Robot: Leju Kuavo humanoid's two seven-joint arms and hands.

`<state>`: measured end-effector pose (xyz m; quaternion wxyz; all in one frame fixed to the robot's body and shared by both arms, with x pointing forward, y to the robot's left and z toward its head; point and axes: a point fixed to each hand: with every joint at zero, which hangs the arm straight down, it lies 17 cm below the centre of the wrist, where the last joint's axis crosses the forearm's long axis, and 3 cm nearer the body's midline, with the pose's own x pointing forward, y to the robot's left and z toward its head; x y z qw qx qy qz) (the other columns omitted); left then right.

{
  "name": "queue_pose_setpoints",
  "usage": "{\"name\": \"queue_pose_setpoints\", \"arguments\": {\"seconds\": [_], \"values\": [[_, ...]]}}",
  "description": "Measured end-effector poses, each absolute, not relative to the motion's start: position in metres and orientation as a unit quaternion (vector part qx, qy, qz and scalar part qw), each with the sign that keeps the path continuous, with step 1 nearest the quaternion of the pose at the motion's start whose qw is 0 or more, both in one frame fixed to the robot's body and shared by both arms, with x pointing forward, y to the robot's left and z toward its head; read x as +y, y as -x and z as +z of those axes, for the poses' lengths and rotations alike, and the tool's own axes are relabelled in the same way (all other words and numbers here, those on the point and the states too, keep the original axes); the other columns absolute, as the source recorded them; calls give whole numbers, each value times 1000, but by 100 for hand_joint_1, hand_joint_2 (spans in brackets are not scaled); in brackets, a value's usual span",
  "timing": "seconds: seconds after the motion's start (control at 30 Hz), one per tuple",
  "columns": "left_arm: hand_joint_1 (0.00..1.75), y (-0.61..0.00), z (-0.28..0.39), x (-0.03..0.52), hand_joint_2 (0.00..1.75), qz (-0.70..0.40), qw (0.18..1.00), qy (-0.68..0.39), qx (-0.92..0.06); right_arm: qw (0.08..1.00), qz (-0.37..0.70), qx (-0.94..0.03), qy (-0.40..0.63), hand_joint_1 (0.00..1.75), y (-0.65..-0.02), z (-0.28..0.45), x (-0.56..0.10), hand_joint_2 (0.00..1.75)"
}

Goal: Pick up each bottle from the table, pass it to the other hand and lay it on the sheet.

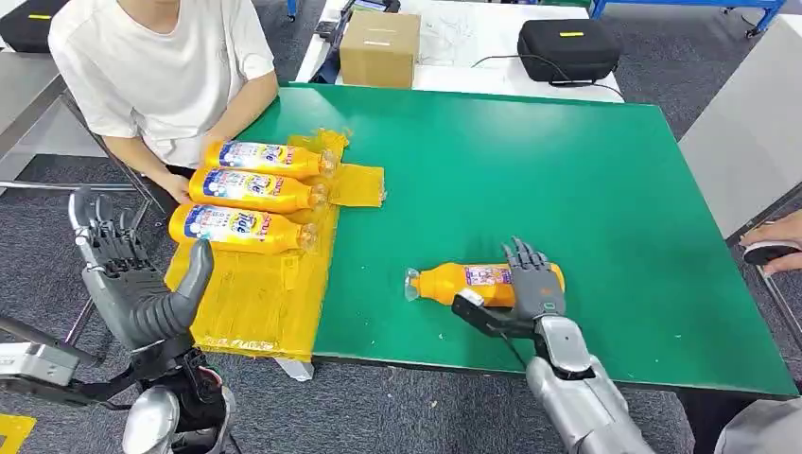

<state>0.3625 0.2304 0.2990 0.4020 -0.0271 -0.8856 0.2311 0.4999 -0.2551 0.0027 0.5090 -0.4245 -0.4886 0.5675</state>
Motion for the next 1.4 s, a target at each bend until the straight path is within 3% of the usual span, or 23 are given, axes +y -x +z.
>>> {"name": "queue_pose_setpoints", "arguments": {"seconds": [0.3, 0.33, 0.37, 0.57, 0.83, 1.23, 1.4], "values": [[0, -369, 290, 226, 175, 223, 425, 46, -876, 527, 582, -444, 432, 0, -512, -1, -294, 175], [0, -369, 289, 226, 175, 223, 426, 46, -876, 528, 583, -443, 431, 152, -513, -2, -295, 175], [0, -370, 288, 225, 175, 222, 428, 47, -875, 530, 584, -441, 429, 173, -513, -2, -296, 175], [0, -373, 282, 219, 175, 210, 440, 53, -871, 541, 609, -422, 399, 175, -509, -18, -305, 175], [0, -376, 275, 214, 175, 207, 447, 64, -868, 579, 567, -526, 260, 175, -489, -25, -283, 175], [0, -381, 269, 206, 175, 201, 456, 76, -864, 613, 541, -526, 234, 175, -479, -35, -294, 175], [0, -380, 263, 202, 175, 194, 466, 82, -859, 604, 483, -600, 203, 175, -467, -22, -265, 175]]}}
